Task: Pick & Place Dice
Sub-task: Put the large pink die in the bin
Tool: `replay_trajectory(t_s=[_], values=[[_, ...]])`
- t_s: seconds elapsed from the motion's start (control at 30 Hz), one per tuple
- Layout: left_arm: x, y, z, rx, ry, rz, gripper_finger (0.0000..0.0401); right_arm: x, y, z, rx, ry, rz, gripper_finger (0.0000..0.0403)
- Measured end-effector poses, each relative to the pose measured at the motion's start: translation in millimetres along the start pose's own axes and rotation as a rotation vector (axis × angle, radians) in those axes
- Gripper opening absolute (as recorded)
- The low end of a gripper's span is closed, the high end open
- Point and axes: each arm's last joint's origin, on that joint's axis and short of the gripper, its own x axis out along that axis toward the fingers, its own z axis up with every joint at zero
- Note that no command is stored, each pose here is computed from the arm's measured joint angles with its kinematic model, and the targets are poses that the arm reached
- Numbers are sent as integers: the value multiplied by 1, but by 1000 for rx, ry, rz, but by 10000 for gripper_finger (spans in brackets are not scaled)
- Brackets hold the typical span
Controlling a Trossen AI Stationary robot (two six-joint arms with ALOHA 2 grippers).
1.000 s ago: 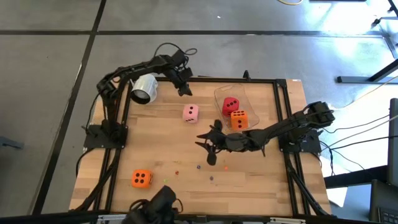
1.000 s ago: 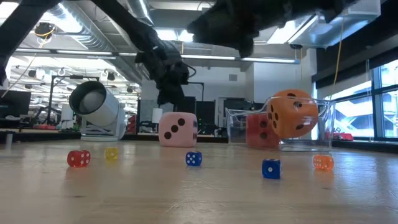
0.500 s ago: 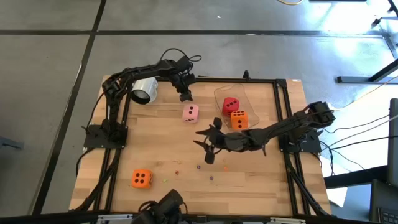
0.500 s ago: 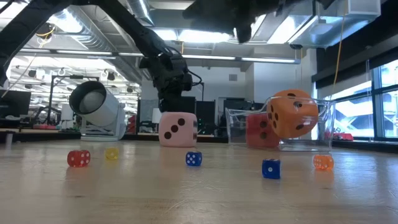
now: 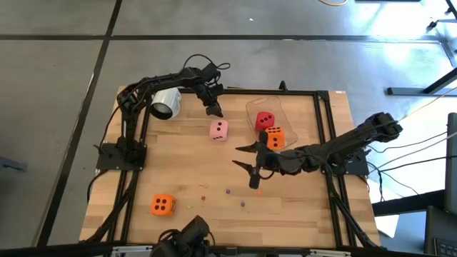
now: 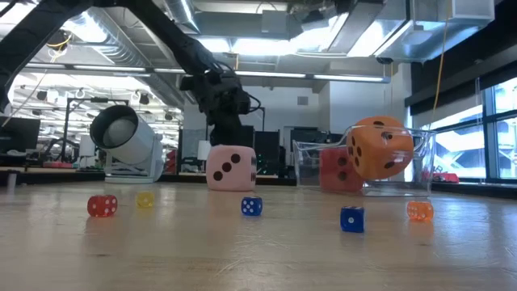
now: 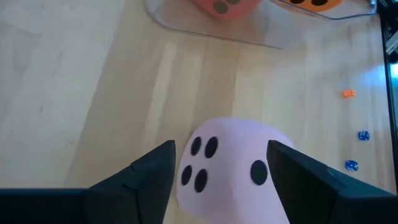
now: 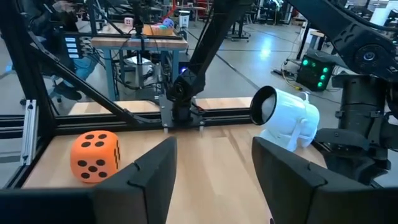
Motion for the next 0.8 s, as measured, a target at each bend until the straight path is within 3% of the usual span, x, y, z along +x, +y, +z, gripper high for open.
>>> replay_trajectory(t_s=[0.3, 0.6, 0.8], values=[[13, -15, 3, 36, 25, -24, 246, -2, 3, -2, 10, 13, 15, 210], [24, -27, 5, 72, 72, 46, 243, -3, 5, -2, 8, 13, 25, 210], [36, -15, -1, -11, 100, 15, 242, -4, 7, -2, 4, 13, 33, 210]])
